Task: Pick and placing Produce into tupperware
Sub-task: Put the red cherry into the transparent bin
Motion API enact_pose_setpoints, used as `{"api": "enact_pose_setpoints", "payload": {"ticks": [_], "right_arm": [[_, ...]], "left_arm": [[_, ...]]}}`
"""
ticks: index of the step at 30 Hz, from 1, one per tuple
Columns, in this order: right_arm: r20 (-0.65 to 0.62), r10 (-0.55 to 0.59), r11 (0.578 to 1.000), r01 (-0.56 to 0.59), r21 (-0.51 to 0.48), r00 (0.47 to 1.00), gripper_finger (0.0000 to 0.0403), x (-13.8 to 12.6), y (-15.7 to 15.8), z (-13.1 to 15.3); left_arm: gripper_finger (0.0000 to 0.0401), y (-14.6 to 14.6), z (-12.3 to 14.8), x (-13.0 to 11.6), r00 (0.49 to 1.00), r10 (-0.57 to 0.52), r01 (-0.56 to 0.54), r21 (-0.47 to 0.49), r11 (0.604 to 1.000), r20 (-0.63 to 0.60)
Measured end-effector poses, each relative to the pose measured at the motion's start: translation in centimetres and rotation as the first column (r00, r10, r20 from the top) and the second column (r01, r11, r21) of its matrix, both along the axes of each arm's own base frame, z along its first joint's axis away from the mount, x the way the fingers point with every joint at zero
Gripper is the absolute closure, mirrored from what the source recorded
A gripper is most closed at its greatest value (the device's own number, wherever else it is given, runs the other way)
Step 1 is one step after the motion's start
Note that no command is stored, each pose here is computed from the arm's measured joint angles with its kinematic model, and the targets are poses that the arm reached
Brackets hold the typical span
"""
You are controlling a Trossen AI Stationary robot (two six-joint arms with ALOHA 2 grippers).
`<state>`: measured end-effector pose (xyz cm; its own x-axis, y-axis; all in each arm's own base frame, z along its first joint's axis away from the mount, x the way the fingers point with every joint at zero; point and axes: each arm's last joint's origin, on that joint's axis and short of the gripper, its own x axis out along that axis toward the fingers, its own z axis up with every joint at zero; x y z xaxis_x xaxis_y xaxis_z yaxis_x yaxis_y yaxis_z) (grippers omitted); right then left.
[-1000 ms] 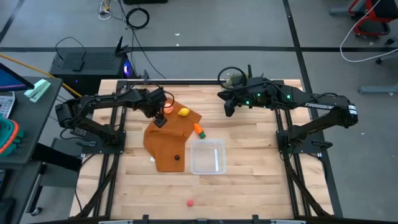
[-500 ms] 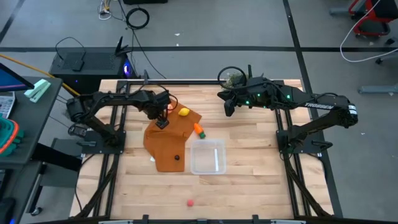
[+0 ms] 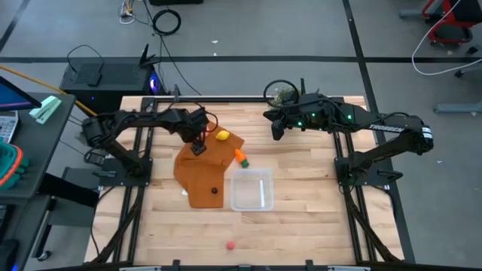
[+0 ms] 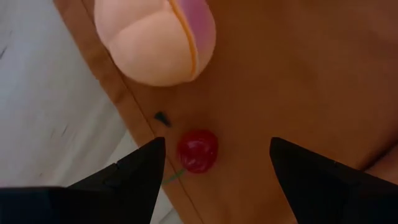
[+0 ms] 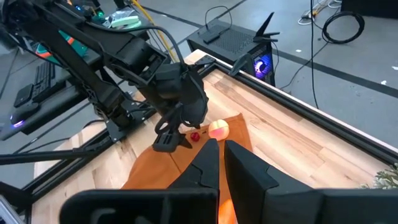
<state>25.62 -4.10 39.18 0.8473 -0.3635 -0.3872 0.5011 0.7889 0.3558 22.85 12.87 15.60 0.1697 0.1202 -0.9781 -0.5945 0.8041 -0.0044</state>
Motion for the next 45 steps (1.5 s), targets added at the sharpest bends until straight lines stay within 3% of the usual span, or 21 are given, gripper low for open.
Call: {"api": "enact_pose_setpoints", "payload": {"ticks": [6,33,45], "right_arm": [[0.001,-0.001,1.000,0.001,0.002,1.000,0.0401,0.0,0.0,0.0],[0.006,-0.017,1.000,0.017,0.011,1.000,0.0401,0.0,0.0,0.0],[0.005,-0.017,1.000,0.017,0.010,1.000,0.0401,0.0,0.0,0.0]], "left_arm": [[0.0107,0.7,-0.9,-0.2,0.998,0.051,-0.052,-0.023,0.998,-0.033],[0.0111,0.7,-1.7,0.1,0.998,0.040,-0.042,-0.024,0.999,-0.050],[0.0170,0.7,-1.7,0.1,0.997,0.044,-0.044,-0.010,0.999,-0.056]]}}
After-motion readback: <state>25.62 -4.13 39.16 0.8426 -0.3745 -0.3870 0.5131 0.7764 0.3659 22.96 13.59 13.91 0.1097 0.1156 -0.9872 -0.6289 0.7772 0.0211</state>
